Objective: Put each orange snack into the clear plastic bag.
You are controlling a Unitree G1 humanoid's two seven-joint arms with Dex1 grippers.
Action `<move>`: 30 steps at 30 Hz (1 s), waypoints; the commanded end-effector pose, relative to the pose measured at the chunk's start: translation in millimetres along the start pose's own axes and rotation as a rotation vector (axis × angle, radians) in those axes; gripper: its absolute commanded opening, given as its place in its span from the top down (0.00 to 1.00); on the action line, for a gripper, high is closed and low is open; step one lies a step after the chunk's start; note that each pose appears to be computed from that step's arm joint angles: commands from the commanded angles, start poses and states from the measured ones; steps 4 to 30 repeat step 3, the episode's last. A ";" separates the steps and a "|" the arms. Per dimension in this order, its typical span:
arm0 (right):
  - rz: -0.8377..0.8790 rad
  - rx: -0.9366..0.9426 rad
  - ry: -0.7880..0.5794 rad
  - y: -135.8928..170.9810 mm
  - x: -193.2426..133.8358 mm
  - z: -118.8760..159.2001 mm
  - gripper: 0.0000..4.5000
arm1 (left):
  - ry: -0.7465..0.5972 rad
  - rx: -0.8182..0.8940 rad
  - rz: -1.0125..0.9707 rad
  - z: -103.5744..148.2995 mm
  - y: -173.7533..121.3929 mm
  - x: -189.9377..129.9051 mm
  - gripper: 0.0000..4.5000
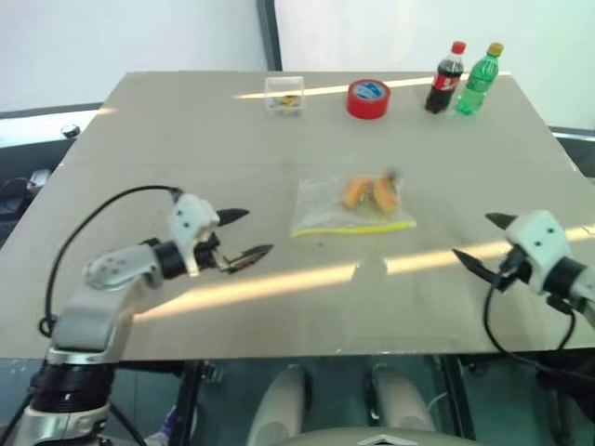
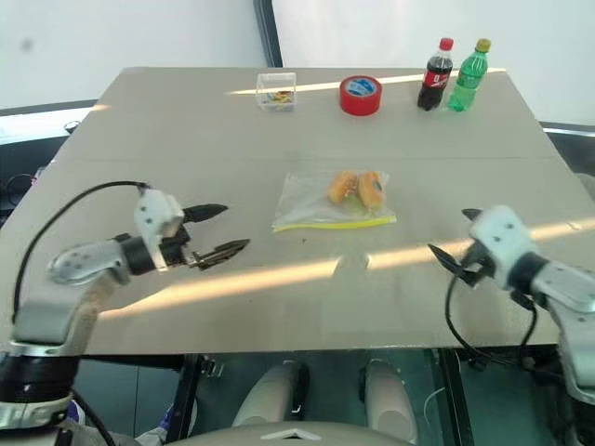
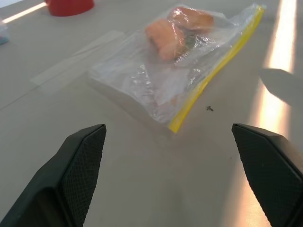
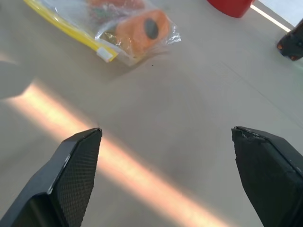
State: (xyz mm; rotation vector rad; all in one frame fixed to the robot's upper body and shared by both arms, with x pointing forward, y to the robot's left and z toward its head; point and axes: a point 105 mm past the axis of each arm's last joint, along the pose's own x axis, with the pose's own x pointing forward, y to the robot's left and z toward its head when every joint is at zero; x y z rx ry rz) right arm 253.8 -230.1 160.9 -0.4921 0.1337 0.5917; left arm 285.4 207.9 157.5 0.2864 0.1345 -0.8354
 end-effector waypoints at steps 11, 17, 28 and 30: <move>0.021 0.003 -0.046 2.5 -15.5 17.4 0.01 | 0.008 0.010 -0.028 10.1 -3.8 -12.1 0.00; 0.021 0.003 -0.046 2.5 -15.5 17.4 0.01 | 0.008 0.010 -0.028 10.1 -3.8 -12.1 0.00; 0.021 0.003 -0.046 2.5 -15.5 17.4 0.01 | 0.008 0.010 -0.028 10.1 -3.8 -12.1 0.00; 0.021 0.003 -0.046 2.5 -15.5 17.4 0.01 | 0.008 0.010 -0.028 10.1 -3.8 -12.1 0.00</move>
